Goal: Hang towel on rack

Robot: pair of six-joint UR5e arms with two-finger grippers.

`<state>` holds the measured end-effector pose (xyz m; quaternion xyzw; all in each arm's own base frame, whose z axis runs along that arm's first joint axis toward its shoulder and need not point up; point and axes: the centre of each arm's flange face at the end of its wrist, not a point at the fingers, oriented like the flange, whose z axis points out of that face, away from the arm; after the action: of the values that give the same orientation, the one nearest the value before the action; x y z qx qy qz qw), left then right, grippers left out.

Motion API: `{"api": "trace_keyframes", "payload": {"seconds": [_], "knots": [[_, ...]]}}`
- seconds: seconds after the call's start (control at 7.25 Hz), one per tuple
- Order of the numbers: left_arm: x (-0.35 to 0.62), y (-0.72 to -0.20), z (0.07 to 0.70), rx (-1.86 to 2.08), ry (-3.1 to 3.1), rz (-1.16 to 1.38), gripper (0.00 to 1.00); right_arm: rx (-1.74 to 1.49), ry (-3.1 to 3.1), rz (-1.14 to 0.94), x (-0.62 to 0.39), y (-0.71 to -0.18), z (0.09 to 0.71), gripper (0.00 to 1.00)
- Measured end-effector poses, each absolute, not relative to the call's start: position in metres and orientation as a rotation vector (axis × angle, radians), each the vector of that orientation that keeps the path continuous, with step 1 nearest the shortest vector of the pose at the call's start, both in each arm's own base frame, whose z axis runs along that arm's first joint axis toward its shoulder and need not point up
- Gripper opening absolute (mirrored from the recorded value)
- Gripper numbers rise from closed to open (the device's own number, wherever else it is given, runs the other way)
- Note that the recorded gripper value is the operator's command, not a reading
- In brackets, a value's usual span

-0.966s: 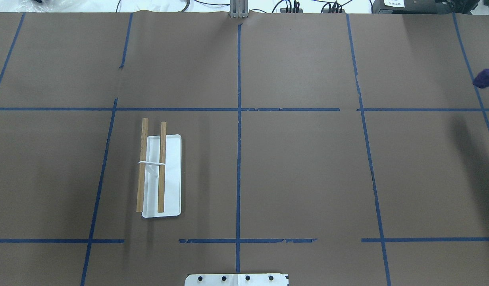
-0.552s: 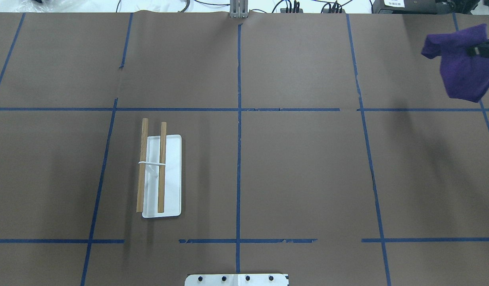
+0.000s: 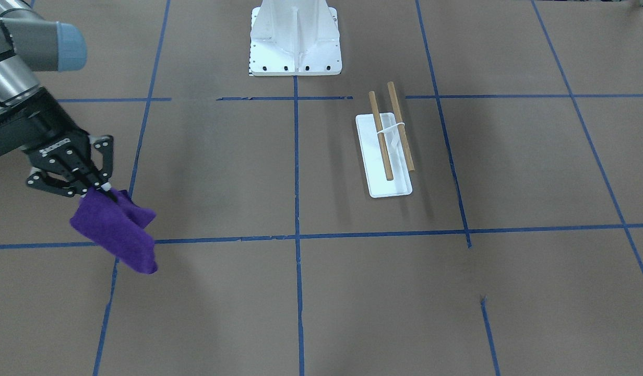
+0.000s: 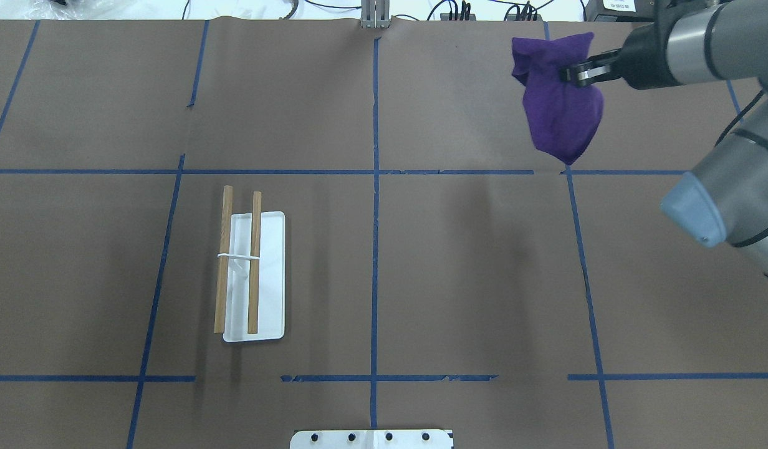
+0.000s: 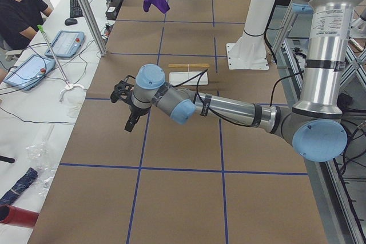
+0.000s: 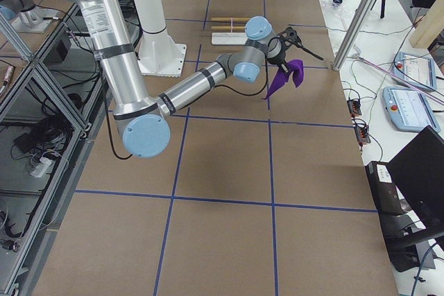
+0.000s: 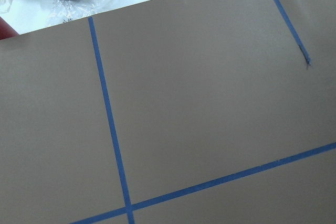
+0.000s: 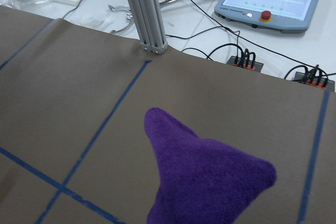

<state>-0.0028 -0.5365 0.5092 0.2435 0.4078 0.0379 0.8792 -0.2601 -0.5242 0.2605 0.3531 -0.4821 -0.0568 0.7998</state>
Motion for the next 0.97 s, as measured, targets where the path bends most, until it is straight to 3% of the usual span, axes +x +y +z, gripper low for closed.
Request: {"api": "trace_keyframes", "payload": {"seconds": [0.41,0.97], "knots": [[0.05,-0.549,0.464,0.586,1.059,-0.063,1.0,0.858,-1.188,0.043,-0.336,-0.441,0.171,0.0],[0.127,-0.548,0.367,0.459,1.449,-0.278,1.0,0.983,-1.249,0.138,-0.401,-0.328,0.126,0.0]]}}
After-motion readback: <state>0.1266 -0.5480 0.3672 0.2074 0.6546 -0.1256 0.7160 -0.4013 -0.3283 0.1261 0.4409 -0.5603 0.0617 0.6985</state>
